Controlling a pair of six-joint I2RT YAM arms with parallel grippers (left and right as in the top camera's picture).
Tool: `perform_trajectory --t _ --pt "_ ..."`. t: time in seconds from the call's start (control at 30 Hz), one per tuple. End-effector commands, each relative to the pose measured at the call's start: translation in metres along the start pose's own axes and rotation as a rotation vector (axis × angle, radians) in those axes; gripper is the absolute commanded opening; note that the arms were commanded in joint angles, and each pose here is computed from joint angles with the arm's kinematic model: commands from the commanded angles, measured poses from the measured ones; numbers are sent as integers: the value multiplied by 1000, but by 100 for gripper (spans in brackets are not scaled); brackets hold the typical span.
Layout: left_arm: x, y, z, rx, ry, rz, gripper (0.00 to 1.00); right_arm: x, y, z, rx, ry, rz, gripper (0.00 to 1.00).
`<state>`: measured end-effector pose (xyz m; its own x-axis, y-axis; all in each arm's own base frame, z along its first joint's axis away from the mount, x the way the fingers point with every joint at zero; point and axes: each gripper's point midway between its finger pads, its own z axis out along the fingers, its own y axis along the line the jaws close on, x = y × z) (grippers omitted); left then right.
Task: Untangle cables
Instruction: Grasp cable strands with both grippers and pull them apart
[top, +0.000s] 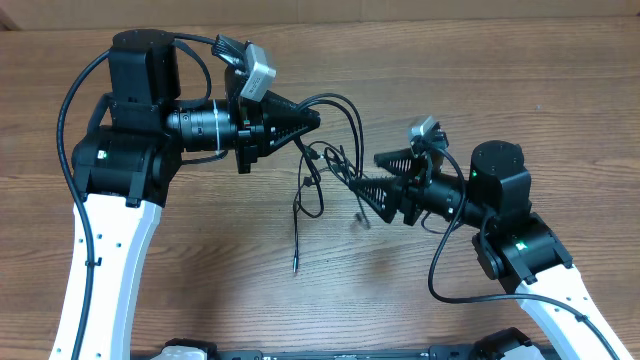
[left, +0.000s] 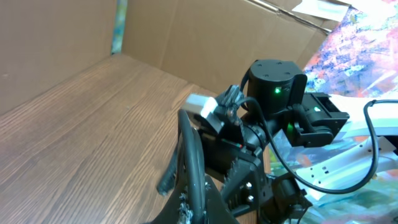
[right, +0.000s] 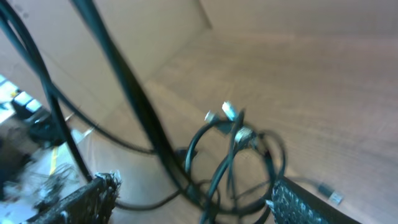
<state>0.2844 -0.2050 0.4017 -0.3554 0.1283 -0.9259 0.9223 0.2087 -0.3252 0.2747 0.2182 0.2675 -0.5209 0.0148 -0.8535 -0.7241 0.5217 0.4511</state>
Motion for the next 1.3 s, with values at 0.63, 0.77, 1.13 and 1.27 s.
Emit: perform_trajectory --t 0.63,0.77,1.13,1.27 --pt "10 56 4 -385 100 33 4 31 -13 16 -6 114 213 4" --pt "14 107 -17 -665 137 37 6 26 9 15 -128 125 299 4" --pt "64 86 17 -399 229 -268 70 4 22 14 -201 76 414 4" --pt "78 68 18 -319 277 -320 64 -2 14 16 -156 37 404 4"
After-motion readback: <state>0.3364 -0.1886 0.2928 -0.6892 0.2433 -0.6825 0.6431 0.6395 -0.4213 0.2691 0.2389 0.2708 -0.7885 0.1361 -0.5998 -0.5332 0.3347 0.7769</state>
